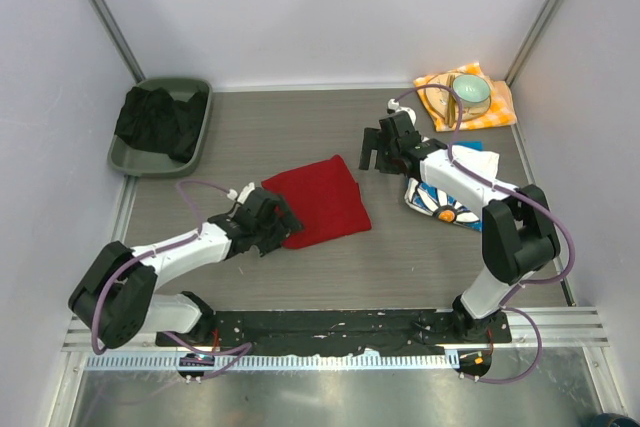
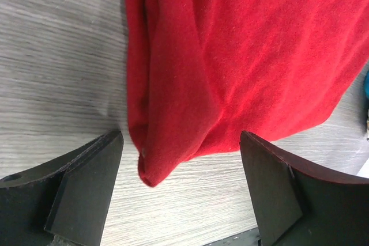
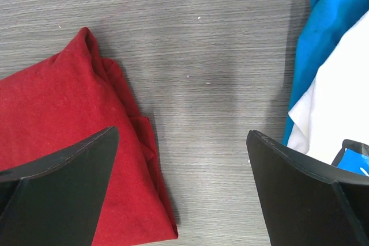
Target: Fold and stack the t-shirts
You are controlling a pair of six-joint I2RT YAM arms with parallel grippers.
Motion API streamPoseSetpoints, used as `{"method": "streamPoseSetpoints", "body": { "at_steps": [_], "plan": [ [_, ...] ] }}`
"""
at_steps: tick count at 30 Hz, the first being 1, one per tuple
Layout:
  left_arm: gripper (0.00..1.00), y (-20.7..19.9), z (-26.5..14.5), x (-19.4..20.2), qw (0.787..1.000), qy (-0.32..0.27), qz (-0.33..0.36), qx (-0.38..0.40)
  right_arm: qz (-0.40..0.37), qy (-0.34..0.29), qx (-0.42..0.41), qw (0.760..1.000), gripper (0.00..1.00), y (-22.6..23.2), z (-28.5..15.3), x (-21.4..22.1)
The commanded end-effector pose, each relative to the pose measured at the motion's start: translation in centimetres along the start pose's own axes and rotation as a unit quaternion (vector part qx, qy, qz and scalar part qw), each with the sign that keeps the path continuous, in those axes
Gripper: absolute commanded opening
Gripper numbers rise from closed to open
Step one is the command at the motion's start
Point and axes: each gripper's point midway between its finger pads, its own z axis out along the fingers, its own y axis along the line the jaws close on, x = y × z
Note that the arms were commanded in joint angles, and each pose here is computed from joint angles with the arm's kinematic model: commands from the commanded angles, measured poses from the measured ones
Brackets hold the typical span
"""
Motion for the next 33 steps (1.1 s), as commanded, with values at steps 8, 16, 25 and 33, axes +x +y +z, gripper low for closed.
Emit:
{"method": "streamPoseSetpoints", "body": {
  "at_steps": [8,16,25,33],
  "plan": [
    [0.72,4.5,2.5,1.1,0.998,0.004,-0.01,-0.064,-0.005,-0.009,0.001,1.0,1.0,0.1,0.4,-0.1],
    [0.0,5.2,2.6,1.3,0.998,0.006,-0.025,-0.062,0.004,-0.006,-0.019,1.0,1.0,1.3,1.5,-0.3],
    [0.0,6.3,2.0,0.6,0.997,0.001,-0.026,-0.067,0.016,0.022,-0.175,0.984,1.0,8.0,3.9,-0.1],
    [0.0,7.2,2.2,0.5,0.997,0.011,-0.031,-0.071,-0.001,0.048,-0.218,0.975,0.99,10.7,5.4,1.4]
  ]
}}
